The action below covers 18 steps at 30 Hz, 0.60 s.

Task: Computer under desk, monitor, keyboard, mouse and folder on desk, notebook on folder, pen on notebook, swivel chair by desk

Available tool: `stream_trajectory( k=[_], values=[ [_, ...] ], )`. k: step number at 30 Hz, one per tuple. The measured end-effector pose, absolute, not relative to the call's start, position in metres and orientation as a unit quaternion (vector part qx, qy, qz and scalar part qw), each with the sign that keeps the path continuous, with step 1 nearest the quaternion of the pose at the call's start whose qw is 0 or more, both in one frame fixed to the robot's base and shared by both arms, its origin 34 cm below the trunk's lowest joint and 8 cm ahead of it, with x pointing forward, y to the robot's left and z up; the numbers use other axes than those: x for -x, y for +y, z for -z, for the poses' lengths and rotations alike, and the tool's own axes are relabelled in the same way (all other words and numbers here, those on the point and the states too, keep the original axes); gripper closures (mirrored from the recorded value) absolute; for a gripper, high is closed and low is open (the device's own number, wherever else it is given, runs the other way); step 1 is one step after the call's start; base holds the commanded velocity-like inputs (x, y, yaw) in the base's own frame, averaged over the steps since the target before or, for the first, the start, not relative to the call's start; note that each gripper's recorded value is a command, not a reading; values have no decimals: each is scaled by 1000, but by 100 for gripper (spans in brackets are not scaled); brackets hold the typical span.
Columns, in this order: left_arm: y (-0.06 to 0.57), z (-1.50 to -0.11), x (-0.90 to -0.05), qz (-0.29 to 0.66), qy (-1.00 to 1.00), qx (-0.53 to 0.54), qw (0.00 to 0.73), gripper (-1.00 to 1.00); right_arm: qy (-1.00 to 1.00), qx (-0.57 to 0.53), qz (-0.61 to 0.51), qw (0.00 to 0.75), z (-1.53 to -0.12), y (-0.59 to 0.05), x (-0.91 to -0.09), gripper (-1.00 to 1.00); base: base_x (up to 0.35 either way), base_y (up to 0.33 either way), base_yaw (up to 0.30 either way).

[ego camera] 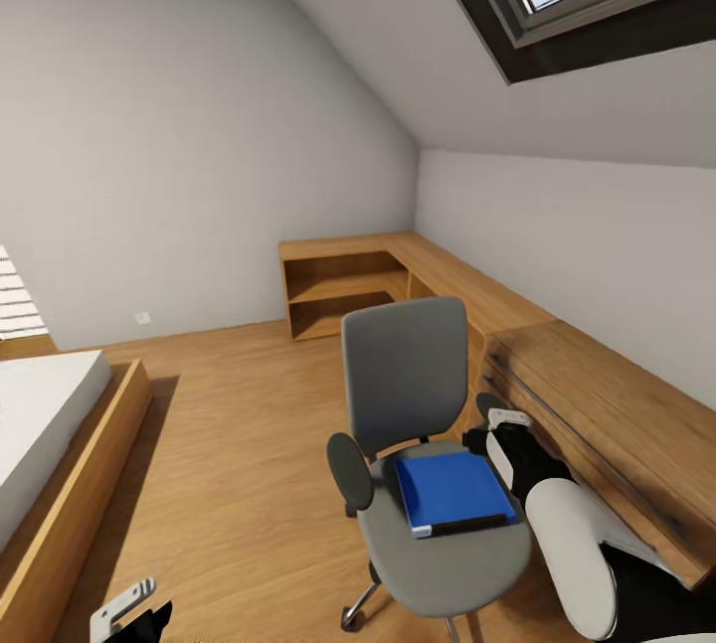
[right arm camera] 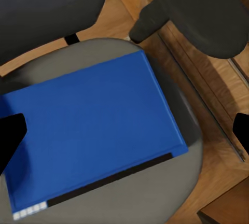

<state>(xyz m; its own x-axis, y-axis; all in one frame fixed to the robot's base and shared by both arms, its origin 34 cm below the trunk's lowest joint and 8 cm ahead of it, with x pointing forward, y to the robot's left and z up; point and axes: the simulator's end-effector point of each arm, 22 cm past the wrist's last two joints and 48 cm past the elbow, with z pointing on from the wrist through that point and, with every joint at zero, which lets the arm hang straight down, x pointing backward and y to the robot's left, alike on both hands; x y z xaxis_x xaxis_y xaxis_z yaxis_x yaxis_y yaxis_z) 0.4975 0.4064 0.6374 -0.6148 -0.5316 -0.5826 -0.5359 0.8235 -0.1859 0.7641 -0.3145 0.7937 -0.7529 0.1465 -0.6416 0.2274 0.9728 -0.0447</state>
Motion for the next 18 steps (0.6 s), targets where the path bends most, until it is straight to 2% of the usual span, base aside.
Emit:
stream_trajectory(
  k=[18],
  values=[
    [405, -637, -498, -2, 899, 296, 323, -100, 933, -100, 61, 341, -789, -317, -762, -100, 0, 0, 9]
  ],
)
